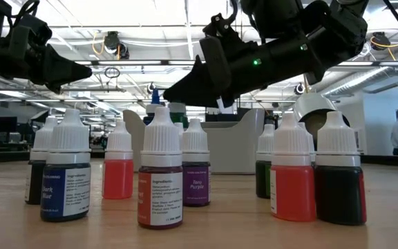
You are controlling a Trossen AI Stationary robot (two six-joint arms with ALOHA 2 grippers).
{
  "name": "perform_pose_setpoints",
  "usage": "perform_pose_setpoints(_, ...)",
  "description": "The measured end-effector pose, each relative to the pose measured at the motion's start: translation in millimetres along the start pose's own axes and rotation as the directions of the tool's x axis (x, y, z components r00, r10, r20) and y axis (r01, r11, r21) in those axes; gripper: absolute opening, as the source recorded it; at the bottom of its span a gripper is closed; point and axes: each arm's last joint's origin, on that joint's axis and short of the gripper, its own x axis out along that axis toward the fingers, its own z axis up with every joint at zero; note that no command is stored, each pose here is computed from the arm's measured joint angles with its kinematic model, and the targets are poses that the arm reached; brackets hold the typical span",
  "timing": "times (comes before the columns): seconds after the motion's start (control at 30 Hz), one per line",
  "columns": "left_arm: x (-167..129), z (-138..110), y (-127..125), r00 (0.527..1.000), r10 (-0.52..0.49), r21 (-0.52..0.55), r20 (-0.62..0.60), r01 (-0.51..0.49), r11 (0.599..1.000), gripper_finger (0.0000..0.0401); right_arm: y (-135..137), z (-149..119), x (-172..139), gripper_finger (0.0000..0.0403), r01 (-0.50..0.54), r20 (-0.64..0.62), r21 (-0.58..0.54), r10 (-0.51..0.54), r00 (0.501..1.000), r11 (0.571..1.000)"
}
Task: Pick & Place food coloring
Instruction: Put the big green bottle into the gray bin
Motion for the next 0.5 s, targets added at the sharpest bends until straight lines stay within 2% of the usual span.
perform_pose_setpoints(0.27, 0, 0, 0, 1.0, 0.0, 0.0, 0.0, 0.0, 1.0, 0.004, 4, 4, -3, 0.0231, -0.031, 0.01, -0.007, 0.031, 0.999, 0.999)
perform_pose_setpoints(0.5, 0, 0, 0, 1.0, 0.0, 0.0, 0.0, 0.0, 1.0, 0.004, 16, 36, -26, 0.0251, -0.104, 0.039, -0.049, 0.106, 0.994, 0.993)
